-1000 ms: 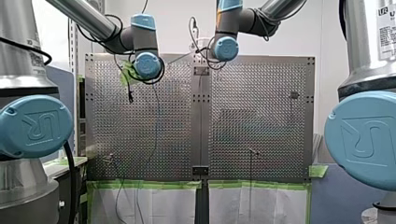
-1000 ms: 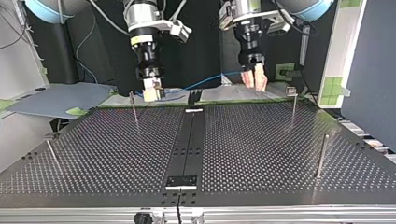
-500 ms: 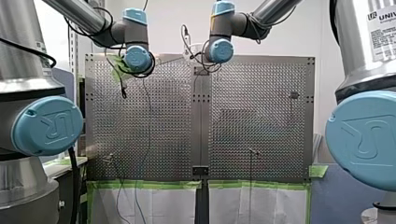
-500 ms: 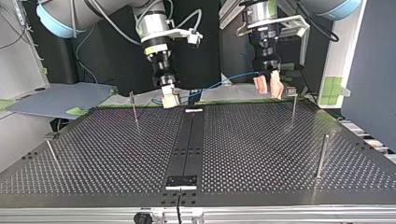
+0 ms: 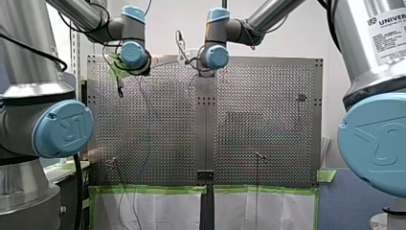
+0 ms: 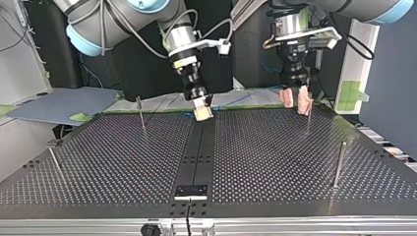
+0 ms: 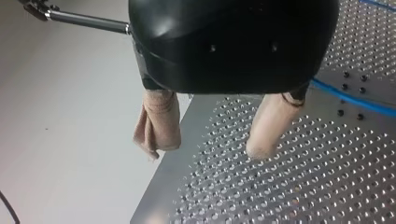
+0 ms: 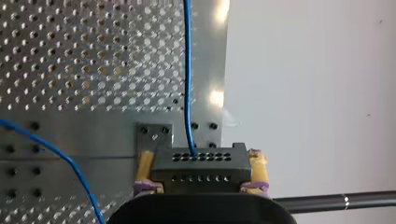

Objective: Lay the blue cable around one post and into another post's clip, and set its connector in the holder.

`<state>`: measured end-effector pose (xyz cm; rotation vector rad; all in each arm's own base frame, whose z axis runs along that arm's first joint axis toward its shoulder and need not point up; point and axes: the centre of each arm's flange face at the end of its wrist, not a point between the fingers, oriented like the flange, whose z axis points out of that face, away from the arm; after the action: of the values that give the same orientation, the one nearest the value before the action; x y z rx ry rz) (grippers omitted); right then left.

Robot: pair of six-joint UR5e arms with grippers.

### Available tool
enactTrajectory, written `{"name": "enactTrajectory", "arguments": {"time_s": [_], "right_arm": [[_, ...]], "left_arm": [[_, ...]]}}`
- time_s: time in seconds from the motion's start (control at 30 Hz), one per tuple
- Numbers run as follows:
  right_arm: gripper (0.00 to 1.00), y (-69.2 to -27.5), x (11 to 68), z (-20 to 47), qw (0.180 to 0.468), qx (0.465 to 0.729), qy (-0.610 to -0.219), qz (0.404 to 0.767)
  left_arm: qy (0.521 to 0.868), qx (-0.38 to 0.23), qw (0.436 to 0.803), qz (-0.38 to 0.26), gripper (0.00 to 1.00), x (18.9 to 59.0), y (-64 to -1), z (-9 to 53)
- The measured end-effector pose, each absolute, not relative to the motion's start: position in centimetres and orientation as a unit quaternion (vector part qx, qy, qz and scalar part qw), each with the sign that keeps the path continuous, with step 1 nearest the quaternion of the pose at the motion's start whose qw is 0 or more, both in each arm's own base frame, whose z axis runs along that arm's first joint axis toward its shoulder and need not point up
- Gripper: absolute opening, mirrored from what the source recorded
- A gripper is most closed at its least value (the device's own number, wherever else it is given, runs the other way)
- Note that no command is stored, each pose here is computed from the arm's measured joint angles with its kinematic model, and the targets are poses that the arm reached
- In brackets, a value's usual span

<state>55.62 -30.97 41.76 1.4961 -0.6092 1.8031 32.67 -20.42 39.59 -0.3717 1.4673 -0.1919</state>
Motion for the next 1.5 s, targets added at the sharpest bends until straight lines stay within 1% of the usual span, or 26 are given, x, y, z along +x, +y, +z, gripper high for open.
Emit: {"name": "enactTrajectory", "arguments": {"time_s": [0.27, 0.43, 0.67, 0.83, 1.13, 1.5], "right_arm": [[0.00, -29.9, 56.7, 42.9, 0.347, 0.572, -0.225, 0.708], [0.00, -29.3, 57.1, 43.3, 0.342, 0.570, -0.222, 0.713], [0.00, -28.7, 57.4, 43.3, 0.338, 0.571, -0.223, 0.714], [0.00, -28.5, 57.4, 43.1, 0.336, 0.574, -0.227, 0.712], [0.00, -28.6, 57.4, 43.6, 0.335, 0.581, -0.228, 0.705], [0.00, -29.0, 58.1, 46.0, 0.331, 0.556, -0.226, 0.728]], "left_arm": [[0.675, -0.165, 0.715, -0.081, 1.00, 34.1, -18.8, 40.7], [0.676, -0.162, 0.715, -0.077, 1.00, 35.4, -17.5, 42.1], [0.673, -0.166, 0.717, -0.070, 1.00, 36.9, -15.6, 44.6], [0.664, -0.169, 0.725, -0.070, 1.00, 37.9, -14.3, 46.4], [0.659, -0.175, 0.728, -0.077, 1.00, 39.4, -12.1, 47.0], [0.657, -0.196, 0.724, -0.076, 1.00, 41.8, -8.9, 46.5]]}}
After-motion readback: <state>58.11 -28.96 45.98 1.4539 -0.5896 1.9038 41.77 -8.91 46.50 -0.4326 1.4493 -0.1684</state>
